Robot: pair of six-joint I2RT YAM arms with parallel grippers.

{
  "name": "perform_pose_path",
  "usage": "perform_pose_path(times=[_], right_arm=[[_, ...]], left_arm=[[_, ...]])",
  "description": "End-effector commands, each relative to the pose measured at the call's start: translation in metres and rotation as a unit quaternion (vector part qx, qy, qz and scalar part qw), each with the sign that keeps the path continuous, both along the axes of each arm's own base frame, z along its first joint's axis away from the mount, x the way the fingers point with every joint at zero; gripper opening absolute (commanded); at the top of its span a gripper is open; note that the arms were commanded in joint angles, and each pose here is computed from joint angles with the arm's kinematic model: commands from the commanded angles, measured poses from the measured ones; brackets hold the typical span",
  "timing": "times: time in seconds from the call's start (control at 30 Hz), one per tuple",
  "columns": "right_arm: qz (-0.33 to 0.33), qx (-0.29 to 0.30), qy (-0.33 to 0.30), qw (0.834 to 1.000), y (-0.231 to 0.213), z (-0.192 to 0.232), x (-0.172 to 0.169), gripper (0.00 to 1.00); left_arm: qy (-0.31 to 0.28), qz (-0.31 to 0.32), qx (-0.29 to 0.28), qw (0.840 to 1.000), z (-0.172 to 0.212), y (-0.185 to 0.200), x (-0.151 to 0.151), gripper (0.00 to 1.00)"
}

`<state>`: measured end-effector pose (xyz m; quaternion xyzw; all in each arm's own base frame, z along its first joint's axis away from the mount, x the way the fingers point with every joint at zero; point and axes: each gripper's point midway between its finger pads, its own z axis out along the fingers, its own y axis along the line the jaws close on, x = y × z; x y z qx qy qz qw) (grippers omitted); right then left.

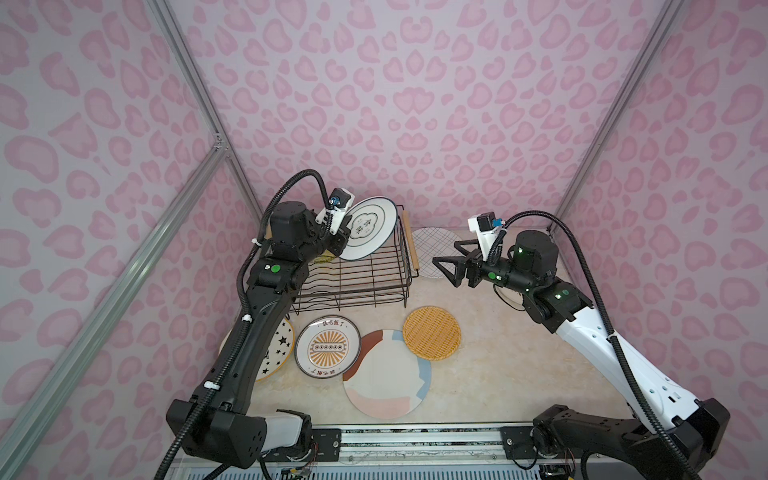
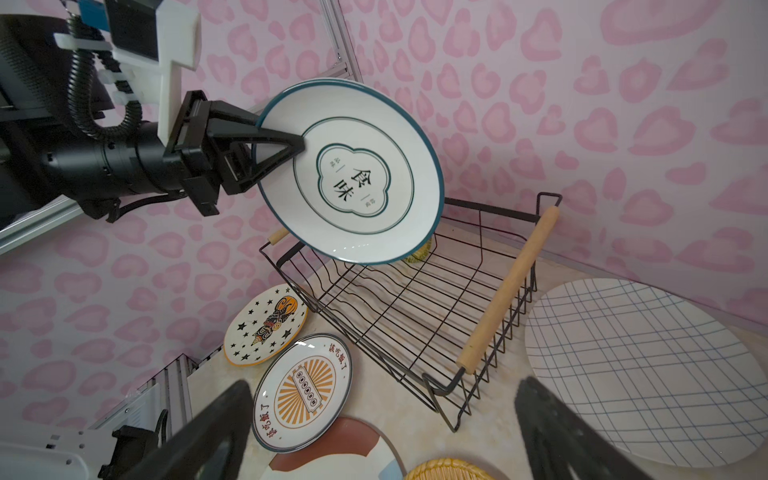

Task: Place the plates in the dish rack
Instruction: 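Carry the plate over the rack with the left gripper while the right gripper withdraws, then lower the teal-rimmed plate upright into the rack beside the bamboo tray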

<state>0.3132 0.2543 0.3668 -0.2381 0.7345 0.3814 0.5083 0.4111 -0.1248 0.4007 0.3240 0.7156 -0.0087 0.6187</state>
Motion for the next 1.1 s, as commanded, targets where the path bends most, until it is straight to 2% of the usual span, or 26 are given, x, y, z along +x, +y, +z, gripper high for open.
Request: perform_pose_path(times=[0.0,0.17,0.33,0.7,0.8,0.9,1.07], right_arm=[[0.006,-0.006,0.012,1.0,0.006,-0.011,-0.005,0.98],[0.011,-0.017,0.049,0.999,0.008,-0.039,-0.009,0.98],[0.024,-0.014,0.077,0.997,0.022,-0.06,-0.012,0.98],[0.043,-0.017,0.114,0.992,0.042,-0.085,-0.008,0.98],[0.049,-0.023,0.127,0.99,0.048,-0.096,-0.01,0.98],[0.05,-0.029,0.137,0.989,0.051,-0.106,-0.009,0.98],[0.053,-0.011,0.152,0.987,0.059,-0.116,-0.005,0.98]], left_arm=[[-0.055,0.025,0.106,0.993,0.004,0.023,0.008,0.04],[-0.045,0.028,0.191,0.98,-0.02,0.042,0.021,0.04],[-0.01,0.016,0.264,0.964,-0.053,0.055,0.038,0.04],[0.06,0.014,0.352,0.934,-0.115,0.099,0.081,0.04],[0.071,0.033,0.371,0.925,-0.13,0.114,0.096,0.04],[0.064,0.035,0.367,0.928,-0.132,0.116,0.108,0.04],[0.062,0.039,0.396,0.915,-0.146,0.123,0.13,0.04]])
